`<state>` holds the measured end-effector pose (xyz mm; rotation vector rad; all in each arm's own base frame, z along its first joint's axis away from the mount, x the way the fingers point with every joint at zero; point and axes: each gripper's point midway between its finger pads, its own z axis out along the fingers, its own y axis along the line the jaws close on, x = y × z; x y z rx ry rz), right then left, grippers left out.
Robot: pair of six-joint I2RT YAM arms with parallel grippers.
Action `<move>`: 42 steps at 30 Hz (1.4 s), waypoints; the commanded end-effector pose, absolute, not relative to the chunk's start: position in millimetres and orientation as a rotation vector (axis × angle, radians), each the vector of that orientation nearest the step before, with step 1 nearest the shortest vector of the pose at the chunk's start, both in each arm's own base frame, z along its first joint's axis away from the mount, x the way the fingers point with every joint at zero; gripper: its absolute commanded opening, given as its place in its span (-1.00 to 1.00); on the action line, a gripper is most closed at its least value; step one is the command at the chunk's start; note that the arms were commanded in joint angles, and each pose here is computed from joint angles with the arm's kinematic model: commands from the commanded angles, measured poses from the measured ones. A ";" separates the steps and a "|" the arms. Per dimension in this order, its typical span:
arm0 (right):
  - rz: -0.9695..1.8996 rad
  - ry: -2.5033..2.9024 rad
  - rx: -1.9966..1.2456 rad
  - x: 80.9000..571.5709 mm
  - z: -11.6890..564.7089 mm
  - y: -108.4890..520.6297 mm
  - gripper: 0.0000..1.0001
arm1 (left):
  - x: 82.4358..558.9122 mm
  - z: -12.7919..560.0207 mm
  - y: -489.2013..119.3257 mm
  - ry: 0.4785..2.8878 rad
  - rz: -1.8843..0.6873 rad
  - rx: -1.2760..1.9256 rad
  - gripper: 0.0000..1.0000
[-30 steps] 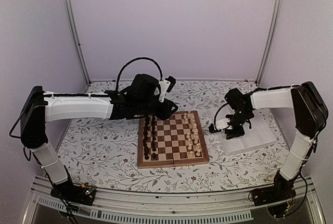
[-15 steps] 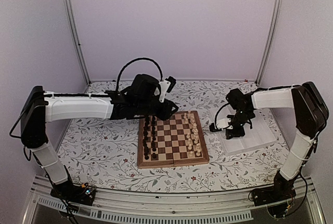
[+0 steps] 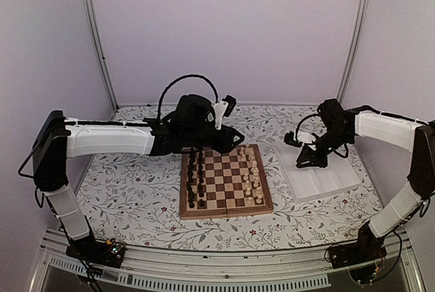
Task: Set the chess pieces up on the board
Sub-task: Place the chess piece on the chessboard.
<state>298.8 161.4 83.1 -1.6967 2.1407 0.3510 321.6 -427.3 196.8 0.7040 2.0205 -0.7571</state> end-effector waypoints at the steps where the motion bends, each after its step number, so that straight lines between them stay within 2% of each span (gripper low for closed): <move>1: 0.719 1.971 -1.462 282.2 154.6 207.6 -0.90 | 310.8 224.6 -466.8 1.901 -1.030 0.680 -0.19; 8: 0.925 1.869 -1.370 264.7 185.3 226.5 -0.90 | 291.0 238.2 -511.3 1.781 -1.305 0.744 -0.20; 22: 0.963 1.852 -1.330 253.9 183.7 227.0 -0.88 | 251.2 199.0 -569.4 1.837 -1.474 0.915 -0.19; 26: 0.971 1.853 -1.332 254.0 182.5 227.8 -0.88 | 250.1 192.1 -572.5 1.854 -1.480 0.919 -0.27; 32: 0.981 1.851 -1.335 253.5 181.6 228.6 -0.87 | 249.7 185.2 -573.0 1.873 -1.481 0.920 -0.52; 37: 0.972 1.851 -1.348 252.1 179.5 228.3 -0.85 | 252.2 185.6 -572.9 1.868 -1.486 0.914 -0.56; 42: 0.954 1.845 -1.364 249.4 178.4 227.3 -0.66 | 253.3 189.2 -573.7 1.843 -1.505 0.921 -0.74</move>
